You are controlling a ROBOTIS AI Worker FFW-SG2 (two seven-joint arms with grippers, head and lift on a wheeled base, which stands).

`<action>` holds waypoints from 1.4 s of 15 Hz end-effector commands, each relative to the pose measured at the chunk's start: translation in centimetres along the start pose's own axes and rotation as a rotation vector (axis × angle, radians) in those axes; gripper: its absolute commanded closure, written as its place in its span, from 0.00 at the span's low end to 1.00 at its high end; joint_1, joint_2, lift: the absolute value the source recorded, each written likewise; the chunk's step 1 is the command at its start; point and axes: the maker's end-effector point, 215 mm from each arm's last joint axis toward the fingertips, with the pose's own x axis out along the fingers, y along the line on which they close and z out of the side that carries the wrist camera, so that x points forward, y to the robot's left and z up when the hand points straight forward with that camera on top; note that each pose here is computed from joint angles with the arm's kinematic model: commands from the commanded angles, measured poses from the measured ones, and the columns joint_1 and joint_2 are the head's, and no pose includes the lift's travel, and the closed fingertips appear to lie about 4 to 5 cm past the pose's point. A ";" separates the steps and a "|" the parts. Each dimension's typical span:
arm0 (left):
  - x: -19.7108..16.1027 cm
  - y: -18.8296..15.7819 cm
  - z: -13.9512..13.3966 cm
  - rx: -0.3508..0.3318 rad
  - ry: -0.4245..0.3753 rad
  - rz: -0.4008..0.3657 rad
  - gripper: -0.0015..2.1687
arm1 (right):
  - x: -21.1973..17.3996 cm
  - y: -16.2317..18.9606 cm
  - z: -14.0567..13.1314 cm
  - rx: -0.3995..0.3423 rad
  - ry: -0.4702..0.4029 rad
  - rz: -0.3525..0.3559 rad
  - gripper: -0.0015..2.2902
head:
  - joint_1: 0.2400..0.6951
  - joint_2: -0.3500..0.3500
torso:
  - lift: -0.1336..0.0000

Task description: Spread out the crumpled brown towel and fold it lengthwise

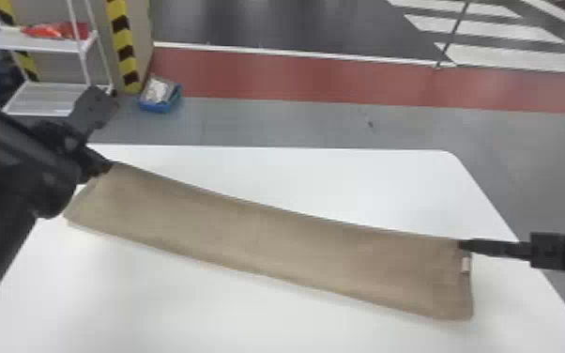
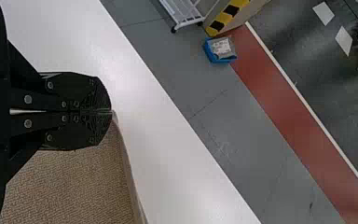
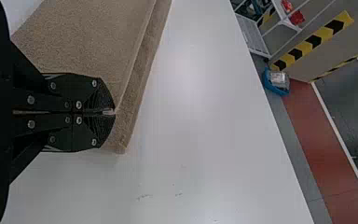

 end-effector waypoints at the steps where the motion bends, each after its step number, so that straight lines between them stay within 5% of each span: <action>1: 0.2 0.1 -0.2 0.005 -0.001 0.006 0.88 | 0.4 -0.1 0.4 -0.003 0.010 -0.007 0.94 | 1.00 0.27 | 0.07; 13: 0.3 1.5 -0.6 0.016 -0.013 0.029 0.88 | 0.4 -1.0 2.0 0.053 -0.008 -0.010 0.94 | 1.00 0.27 | 0.07; 21: 0.7 1.2 -2.0 0.022 0.005 0.026 0.88 | 2.2 -3.4 1.8 0.037 0.047 -0.072 0.94 | 1.00 0.27 | 0.07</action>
